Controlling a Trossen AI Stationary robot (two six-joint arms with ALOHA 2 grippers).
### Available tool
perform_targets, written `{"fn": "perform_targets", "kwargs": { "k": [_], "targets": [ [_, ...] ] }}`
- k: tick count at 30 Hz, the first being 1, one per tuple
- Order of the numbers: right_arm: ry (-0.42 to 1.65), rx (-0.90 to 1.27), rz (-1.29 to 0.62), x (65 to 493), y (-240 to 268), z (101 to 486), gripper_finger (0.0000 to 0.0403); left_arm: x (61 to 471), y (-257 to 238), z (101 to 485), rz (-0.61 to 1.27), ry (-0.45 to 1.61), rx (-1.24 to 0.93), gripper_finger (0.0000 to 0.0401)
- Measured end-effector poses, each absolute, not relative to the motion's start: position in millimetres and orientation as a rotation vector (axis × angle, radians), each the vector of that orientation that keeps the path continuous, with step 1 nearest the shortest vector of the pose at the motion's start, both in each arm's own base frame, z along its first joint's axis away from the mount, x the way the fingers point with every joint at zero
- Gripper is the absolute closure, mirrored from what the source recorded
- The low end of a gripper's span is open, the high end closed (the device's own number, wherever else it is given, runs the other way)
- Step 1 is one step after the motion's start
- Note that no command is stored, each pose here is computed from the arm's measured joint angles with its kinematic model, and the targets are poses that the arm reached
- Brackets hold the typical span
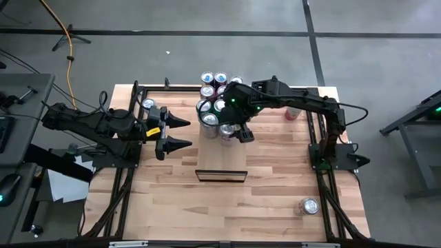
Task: Place canned beverage on shelf
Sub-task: Put the top red silver soda on the shelf
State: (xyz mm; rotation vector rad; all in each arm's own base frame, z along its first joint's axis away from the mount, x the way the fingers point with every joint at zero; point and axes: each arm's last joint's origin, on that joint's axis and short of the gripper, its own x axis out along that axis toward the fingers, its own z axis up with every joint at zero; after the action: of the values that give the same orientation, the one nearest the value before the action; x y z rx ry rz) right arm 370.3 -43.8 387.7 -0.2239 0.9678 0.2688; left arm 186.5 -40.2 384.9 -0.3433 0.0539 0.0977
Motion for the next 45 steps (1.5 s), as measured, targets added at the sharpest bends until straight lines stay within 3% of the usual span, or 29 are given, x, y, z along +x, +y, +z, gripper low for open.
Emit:
{"fn": "perform_targets", "kwargs": {
  "k": [24, 31, 38, 45],
  "targets": [
    [1.021, -0.128, 0.261, 379.1, -40.4, 374.5, 0.0071, 186.6, -41.3, 384.8, 0.065, 0.061, -0.344, 0.0069],
    [1.044, -0.118, 0.203, 378.8, -30.9, 374.9, 0.011, 186.6, -41.2, 384.8, 0.066, 0.06, -0.343, 0.0069],
    [1.063, 0.002, 0.067, 377.9, -21.6, 376.5, 0.0118, 184.3, -39.6, 386.2, 0.071, 0.055, -0.256, 0.0069],
    [1.04, 0.247, -0.273, 378.4, -18.9, 376.6, 0.0117, 172.0, -36.3, 393.6, 0.066, 0.013, -0.19, 0.0069]
  ]
}}
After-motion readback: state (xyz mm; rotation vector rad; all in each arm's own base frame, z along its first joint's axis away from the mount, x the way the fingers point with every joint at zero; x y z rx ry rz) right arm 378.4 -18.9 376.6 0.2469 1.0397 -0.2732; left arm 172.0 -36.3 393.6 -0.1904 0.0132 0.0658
